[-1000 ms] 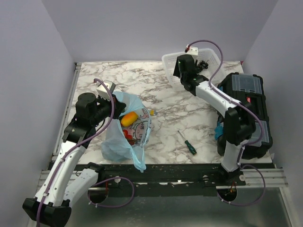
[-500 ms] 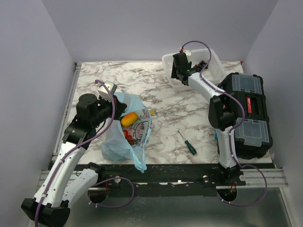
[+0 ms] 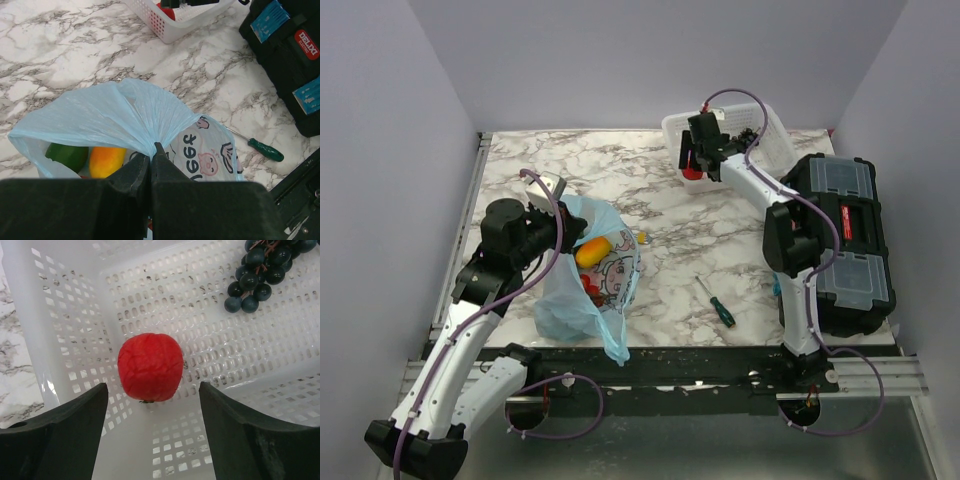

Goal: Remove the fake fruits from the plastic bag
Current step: Place the fake fruit in the bin, then take out the fake fruit from the plastic bag.

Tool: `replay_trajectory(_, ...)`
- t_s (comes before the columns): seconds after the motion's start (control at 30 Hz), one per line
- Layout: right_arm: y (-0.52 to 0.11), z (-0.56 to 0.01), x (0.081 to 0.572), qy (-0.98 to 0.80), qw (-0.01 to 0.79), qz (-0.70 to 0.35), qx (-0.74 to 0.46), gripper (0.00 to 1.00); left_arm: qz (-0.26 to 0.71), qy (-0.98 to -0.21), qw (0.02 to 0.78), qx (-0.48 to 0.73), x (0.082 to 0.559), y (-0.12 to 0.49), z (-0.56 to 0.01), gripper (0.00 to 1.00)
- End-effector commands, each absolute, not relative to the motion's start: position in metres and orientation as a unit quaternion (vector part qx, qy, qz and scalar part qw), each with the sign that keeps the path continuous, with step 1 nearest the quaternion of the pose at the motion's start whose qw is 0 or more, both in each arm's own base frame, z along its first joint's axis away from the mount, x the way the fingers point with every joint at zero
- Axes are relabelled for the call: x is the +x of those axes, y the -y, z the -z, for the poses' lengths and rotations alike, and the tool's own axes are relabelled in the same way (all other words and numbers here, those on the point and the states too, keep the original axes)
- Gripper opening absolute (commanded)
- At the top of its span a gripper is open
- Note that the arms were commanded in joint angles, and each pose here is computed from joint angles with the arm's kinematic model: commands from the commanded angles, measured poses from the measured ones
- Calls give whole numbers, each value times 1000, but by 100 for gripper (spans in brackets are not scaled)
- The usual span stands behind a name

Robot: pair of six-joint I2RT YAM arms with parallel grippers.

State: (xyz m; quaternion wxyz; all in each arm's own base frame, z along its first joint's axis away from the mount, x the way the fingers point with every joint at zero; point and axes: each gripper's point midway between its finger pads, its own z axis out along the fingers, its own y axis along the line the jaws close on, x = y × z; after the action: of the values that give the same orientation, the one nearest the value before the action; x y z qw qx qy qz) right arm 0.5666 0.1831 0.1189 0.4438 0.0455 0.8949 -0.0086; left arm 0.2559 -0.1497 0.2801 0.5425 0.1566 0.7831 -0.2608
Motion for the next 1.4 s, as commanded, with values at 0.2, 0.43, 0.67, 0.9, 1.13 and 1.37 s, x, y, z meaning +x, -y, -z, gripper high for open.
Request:
replay_trajectory(0.2,-184,-177,511,-885,460,-64,35,78,256,-775,555,160,256,149,-282,0)
replay_trajectory(0.43,-239,-182,435,-882,451,-133,-34,78,262,-774,553,164,255,151,-281,0)
replay_trajectory(0.67,-308,-174,337,-862,444,-196,-147,76,265,-770,556,164,255,152,-282,0)
replay_trajectory(0.9,-310,-160,294,-874,413,-211,-144,72,274,-773,547,166,255,156,-279,0)
replay_trajectory(1.13,-308,-216,276,-846,455,-219,-173,72,277,-776,542,166,257,158,-277,0)
replay_trajectory(1.37,-376,-261,219,-774,469,-323,-278,68,269,-777,546,161,259,155,-276,0)
